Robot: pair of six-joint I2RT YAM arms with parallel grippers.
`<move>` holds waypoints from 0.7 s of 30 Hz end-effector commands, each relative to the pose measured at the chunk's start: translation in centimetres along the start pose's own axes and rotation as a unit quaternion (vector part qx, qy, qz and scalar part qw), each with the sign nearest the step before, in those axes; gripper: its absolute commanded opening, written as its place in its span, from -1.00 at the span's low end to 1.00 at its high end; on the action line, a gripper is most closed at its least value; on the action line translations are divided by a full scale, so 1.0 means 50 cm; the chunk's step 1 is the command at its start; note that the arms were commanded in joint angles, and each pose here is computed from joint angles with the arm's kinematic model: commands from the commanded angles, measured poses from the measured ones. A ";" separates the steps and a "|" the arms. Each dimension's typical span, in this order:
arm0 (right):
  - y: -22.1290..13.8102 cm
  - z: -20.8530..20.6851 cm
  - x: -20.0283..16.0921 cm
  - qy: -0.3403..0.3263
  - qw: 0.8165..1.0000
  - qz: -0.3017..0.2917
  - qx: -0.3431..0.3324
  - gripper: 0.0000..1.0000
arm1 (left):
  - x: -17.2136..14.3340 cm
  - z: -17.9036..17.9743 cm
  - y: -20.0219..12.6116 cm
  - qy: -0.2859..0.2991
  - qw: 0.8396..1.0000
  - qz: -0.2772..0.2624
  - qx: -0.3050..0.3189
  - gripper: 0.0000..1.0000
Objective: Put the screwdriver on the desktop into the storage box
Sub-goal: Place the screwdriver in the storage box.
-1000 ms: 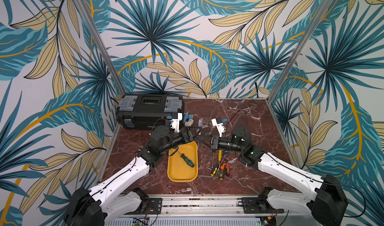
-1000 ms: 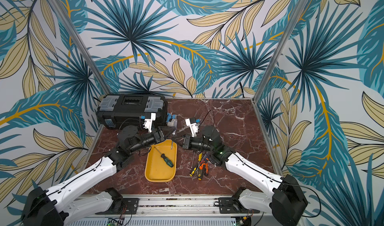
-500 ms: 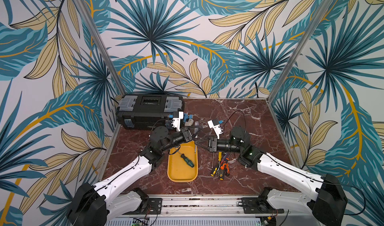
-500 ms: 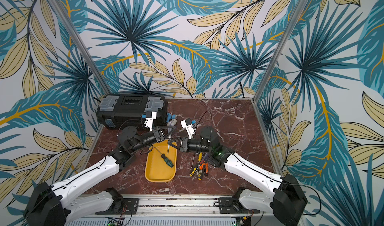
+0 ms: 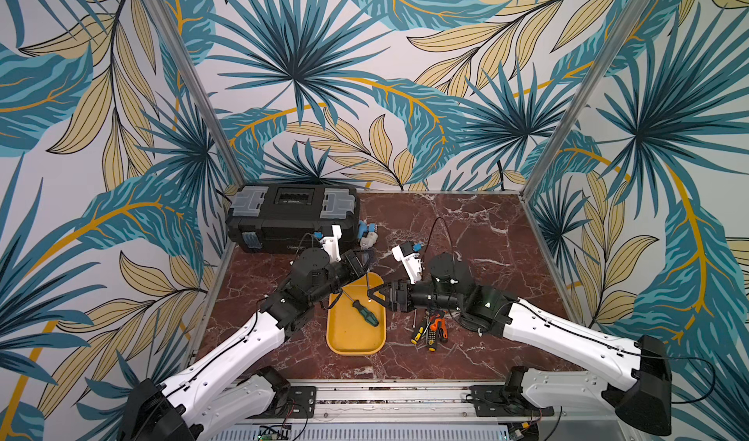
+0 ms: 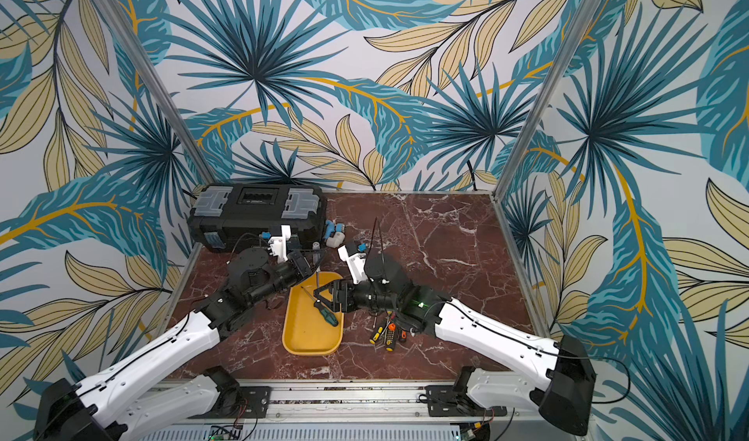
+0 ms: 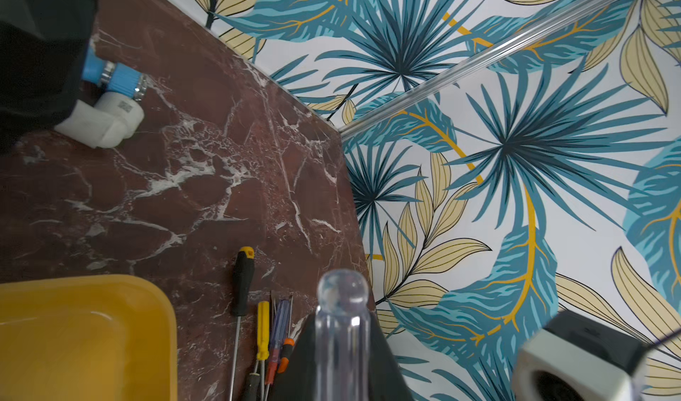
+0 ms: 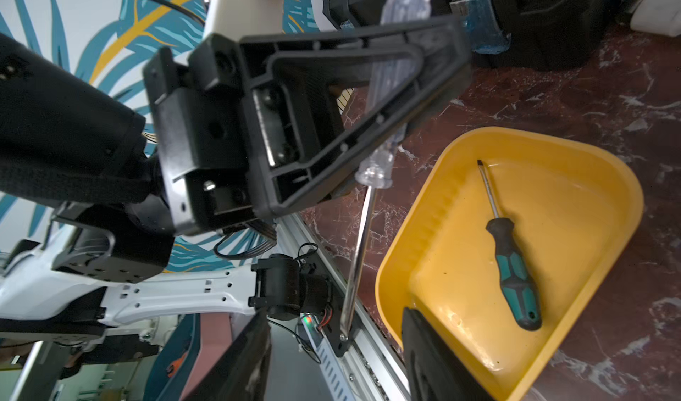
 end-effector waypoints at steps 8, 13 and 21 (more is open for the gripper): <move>0.052 -0.010 -0.010 -0.035 0.995 0.048 -0.080 -0.16 | 0.007 -0.005 -0.012 -0.015 1.000 -0.016 0.003 -1.00; 0.064 -0.005 -0.008 -0.037 0.995 0.051 -0.075 -0.49 | 0.005 0.000 -0.014 -0.019 1.000 -0.020 0.007 -1.00; 0.059 -0.010 -0.014 -0.022 0.998 0.023 -0.053 -1.00 | -0.003 0.009 -0.014 -0.027 0.999 -0.016 -0.005 -0.05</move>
Point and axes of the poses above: each gripper's point midway between its finger pads, its own y axis out along the fingers, its own z axis along the line the jaws close on, x = y × z, the point moved 10 cm from there along -y, back along the fingers, and after that the axes turned 4 degrees about -y, right-handed, at the moved point
